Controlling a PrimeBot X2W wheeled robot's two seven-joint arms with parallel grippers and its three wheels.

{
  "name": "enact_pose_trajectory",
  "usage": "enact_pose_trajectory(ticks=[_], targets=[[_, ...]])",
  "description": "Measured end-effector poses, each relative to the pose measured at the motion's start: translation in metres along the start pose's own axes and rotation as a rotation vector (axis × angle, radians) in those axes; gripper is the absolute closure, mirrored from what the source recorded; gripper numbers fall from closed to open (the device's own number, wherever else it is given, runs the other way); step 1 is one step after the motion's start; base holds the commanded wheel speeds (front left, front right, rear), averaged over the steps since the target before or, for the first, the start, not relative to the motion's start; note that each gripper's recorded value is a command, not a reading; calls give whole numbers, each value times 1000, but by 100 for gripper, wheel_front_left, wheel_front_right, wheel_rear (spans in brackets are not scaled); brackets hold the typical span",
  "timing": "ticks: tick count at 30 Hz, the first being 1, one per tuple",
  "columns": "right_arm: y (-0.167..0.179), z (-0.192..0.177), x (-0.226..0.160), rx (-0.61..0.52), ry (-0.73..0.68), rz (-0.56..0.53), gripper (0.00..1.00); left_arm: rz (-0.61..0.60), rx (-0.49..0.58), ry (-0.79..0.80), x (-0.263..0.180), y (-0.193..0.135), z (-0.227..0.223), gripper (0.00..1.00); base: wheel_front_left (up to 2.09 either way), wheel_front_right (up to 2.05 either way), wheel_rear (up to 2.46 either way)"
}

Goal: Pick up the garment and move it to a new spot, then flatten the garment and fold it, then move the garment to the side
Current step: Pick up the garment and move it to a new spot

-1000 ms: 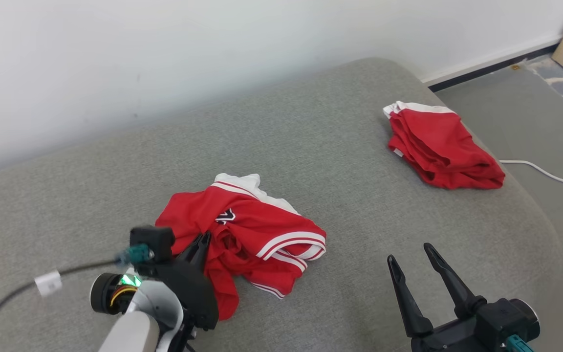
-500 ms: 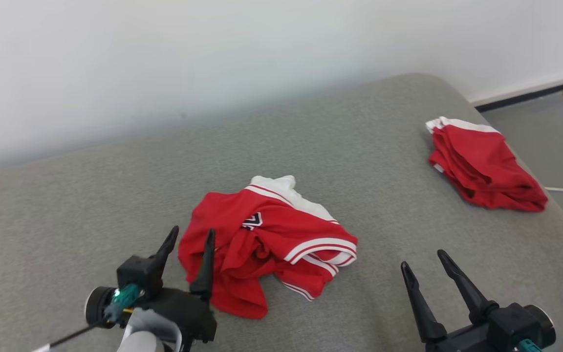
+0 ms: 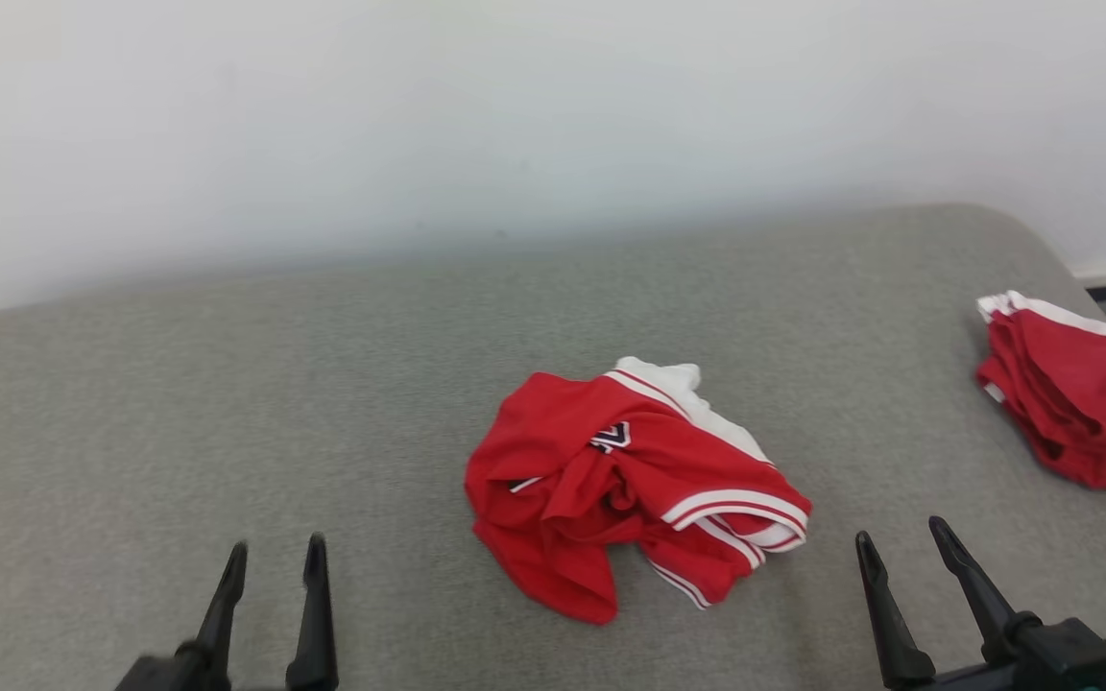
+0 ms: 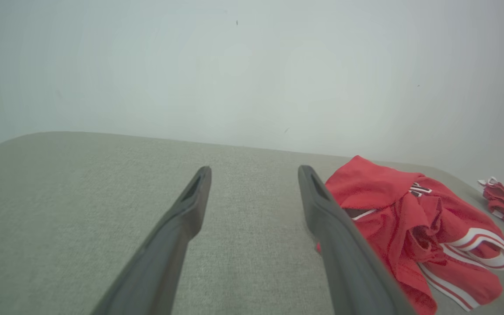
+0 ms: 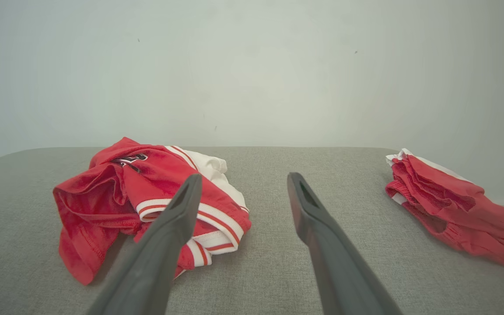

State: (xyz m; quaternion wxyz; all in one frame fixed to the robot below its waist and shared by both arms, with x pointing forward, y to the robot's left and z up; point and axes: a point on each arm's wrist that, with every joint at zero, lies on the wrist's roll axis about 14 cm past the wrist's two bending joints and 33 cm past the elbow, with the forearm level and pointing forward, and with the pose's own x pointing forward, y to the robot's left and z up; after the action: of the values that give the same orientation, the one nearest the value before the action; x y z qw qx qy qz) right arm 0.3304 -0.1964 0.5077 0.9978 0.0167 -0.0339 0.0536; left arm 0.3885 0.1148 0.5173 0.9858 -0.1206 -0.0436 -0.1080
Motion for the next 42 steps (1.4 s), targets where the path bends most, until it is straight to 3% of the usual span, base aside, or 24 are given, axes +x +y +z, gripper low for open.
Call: enact_pose_trajectory(ticks=[9,16,42], targets=[[14,-4,8,-5,8,54,0,204,48,1,-55,59,3,0,0,0,0],[12,-13,-2,0,35,43,0,263,88,32,-81,82,-3,0,0,0,0],[3,-22,-17,16,57,-7,0,228,99,51,-84,74,-8,0,0,0,0]])
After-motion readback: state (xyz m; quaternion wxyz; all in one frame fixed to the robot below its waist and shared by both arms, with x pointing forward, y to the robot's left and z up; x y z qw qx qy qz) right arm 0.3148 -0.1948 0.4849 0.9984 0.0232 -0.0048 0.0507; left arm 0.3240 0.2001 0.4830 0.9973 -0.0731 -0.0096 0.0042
